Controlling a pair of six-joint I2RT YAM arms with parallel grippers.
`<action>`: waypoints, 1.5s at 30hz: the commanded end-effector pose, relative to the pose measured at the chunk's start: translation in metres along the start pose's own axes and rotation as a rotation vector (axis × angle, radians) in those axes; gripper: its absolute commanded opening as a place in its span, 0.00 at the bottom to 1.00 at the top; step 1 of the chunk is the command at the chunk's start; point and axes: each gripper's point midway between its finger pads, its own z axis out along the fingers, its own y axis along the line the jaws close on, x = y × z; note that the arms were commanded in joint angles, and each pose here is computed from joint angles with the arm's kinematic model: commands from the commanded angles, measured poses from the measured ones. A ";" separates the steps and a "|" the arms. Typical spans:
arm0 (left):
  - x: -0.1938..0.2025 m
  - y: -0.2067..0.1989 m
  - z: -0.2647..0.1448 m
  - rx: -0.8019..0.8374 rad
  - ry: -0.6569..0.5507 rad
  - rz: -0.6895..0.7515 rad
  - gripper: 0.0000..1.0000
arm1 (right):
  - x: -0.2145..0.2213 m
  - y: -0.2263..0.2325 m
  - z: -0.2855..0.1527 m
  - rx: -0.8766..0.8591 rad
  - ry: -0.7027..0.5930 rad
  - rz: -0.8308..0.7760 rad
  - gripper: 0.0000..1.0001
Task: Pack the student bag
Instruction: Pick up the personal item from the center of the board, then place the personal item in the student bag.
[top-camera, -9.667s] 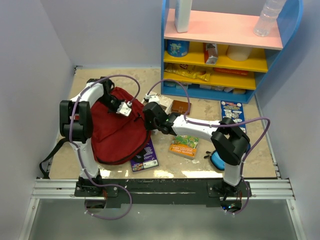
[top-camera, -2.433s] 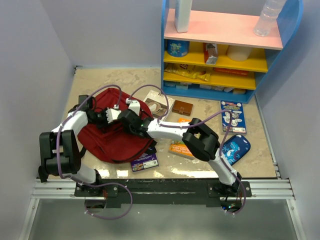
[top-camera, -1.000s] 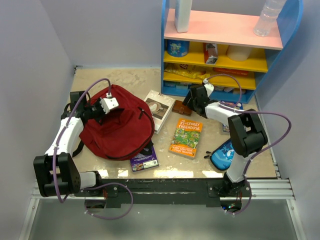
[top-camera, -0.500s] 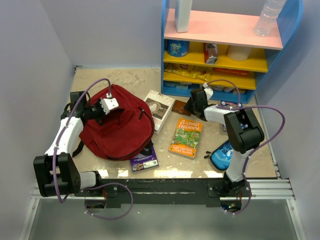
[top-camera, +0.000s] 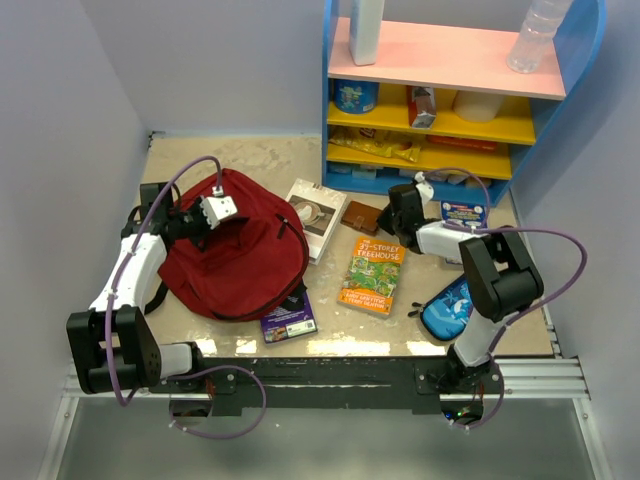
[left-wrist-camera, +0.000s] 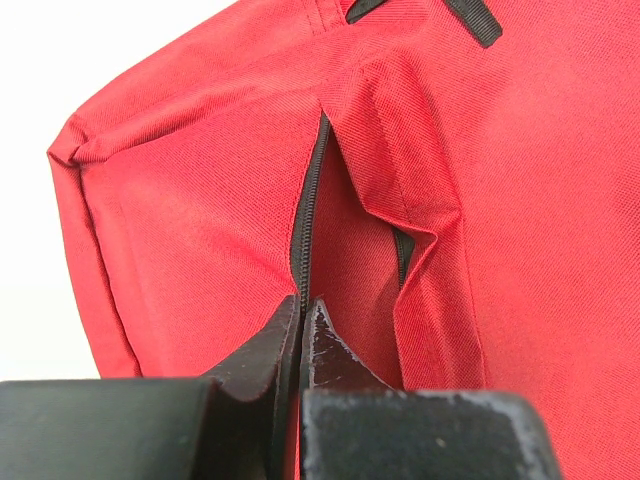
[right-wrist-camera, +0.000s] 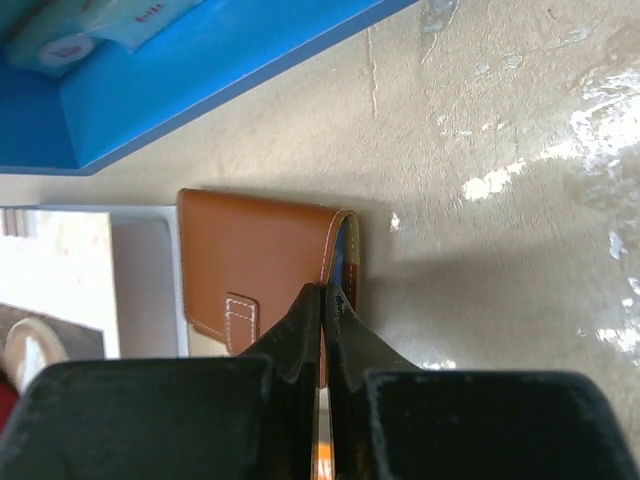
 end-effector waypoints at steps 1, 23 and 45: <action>-0.030 0.012 -0.009 -0.021 -0.085 0.053 0.00 | -0.025 0.025 -0.031 -0.096 -0.067 0.039 0.00; -0.033 0.014 -0.010 -0.040 -0.098 0.040 0.00 | 0.002 0.151 -0.196 -0.603 0.017 0.062 0.00; -0.037 0.014 -0.016 -0.040 -0.094 0.053 0.00 | 0.131 0.310 -0.205 -0.955 0.303 0.073 0.00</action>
